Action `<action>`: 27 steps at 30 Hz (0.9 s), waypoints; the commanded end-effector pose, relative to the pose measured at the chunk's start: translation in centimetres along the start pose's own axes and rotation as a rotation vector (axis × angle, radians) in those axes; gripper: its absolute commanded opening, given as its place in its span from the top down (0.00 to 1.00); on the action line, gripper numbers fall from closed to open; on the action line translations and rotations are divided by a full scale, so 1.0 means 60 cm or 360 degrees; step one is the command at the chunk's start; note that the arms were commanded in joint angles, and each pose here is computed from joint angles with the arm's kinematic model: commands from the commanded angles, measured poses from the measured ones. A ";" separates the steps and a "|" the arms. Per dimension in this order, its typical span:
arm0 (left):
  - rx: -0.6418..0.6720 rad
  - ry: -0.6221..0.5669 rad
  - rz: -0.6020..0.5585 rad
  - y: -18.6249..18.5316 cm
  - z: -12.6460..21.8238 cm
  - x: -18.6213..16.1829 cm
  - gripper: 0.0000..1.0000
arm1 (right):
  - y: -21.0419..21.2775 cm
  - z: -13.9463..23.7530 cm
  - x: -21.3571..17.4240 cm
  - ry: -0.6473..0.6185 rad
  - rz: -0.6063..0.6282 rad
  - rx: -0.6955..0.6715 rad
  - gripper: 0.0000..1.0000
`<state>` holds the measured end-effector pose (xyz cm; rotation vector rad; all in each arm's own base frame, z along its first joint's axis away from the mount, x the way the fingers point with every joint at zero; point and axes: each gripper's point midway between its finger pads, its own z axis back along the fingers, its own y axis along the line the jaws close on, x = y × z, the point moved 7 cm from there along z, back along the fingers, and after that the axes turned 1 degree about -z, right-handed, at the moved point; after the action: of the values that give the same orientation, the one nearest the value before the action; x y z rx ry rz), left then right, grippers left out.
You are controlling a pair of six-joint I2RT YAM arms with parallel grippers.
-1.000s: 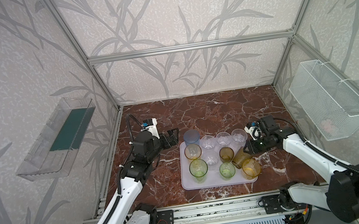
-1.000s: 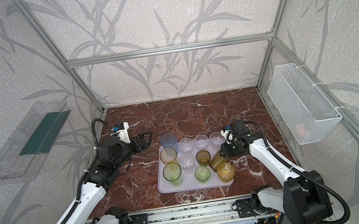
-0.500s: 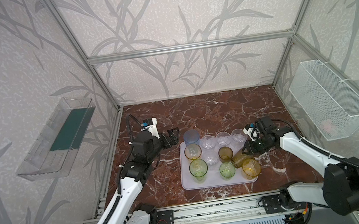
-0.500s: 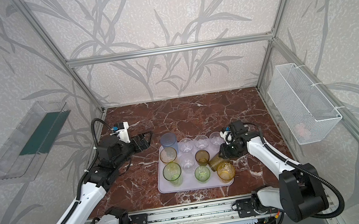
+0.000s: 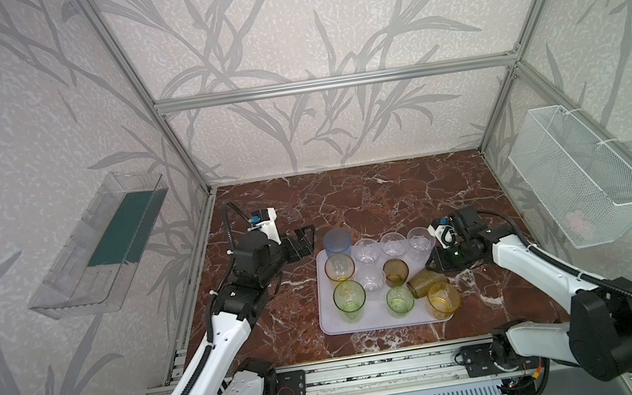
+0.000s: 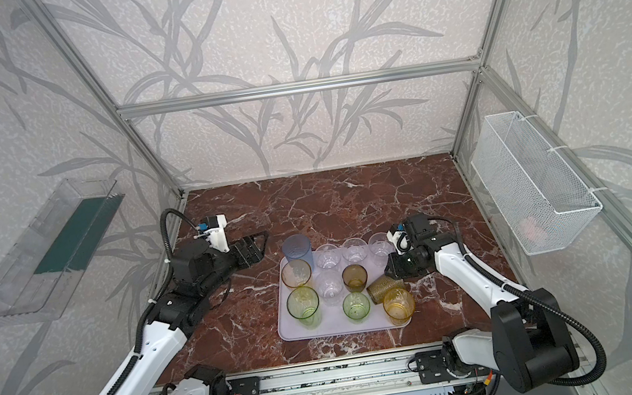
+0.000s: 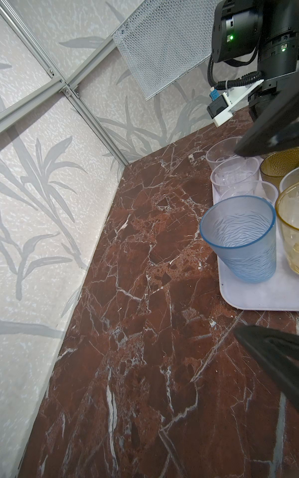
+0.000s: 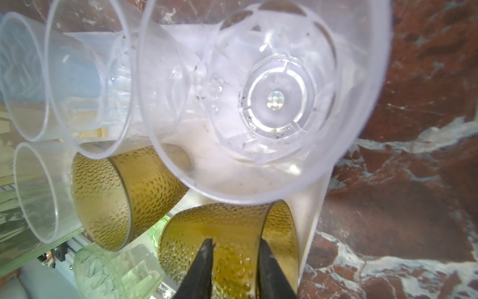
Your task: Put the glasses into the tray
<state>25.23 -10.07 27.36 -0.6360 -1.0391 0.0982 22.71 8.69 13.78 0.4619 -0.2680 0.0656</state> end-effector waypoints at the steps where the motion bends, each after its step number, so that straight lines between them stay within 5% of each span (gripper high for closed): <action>1: 0.0017 -0.0010 0.0019 0.006 -0.001 -0.004 0.01 | -0.012 -0.001 -0.022 0.0063 -0.0031 -0.0071 0.72; 18: 0.0025 -0.0017 0.0021 0.007 0.001 -0.006 0.01 | -0.007 0.013 -0.028 0.0012 -0.0066 -0.0052 0.76; 21: 0.0020 -0.0022 0.0020 0.007 0.003 -0.005 0.01 | -0.006 0.013 -0.032 0.0024 -0.0089 -0.0045 0.63; 27: 0.0022 -0.0025 0.0021 0.008 0.004 -0.007 0.01 | -0.008 0.010 -0.039 0.0053 -0.0137 -0.0049 0.59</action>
<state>25.11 -9.99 26.84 -0.6338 -1.0280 0.1108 21.55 8.21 13.96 0.4449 -0.2679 0.0117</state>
